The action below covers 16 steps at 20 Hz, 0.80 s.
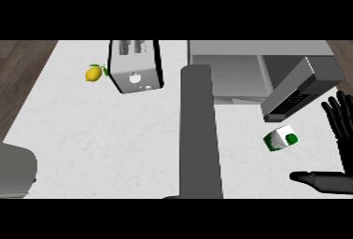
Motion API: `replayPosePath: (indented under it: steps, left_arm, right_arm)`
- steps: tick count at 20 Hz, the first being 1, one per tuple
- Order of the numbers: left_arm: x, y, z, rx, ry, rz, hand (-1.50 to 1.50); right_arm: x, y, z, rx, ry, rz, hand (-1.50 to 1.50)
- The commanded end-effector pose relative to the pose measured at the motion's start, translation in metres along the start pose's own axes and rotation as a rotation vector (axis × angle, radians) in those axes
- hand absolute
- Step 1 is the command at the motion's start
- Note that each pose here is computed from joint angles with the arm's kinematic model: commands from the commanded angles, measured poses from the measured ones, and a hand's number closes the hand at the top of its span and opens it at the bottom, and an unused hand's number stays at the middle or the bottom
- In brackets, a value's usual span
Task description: Pick up the milk, place it into the microwave and close the microwave
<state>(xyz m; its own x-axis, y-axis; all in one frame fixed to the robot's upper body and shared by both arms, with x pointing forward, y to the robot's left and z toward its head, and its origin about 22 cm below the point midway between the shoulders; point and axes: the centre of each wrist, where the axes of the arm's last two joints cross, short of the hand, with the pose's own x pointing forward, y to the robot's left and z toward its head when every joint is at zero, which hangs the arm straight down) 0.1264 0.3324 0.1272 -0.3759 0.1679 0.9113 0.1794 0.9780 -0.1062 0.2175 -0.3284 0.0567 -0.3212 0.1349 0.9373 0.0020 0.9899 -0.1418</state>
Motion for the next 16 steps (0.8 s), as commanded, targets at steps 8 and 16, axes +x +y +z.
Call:
replayPosePath:
  steps: [8,16]
  left_arm:
    - [0.018,0.006,0.034,-0.004,-0.004,0.000,-1.50]
    - [0.018,-0.003,0.026,0.007,0.002,-0.003,-1.50]
  right_arm:
    - [-0.104,-0.019,0.039,-0.068,0.127,0.064,-1.50]
    - [-0.149,-0.034,0.041,-0.061,0.201,0.112,-1.50]
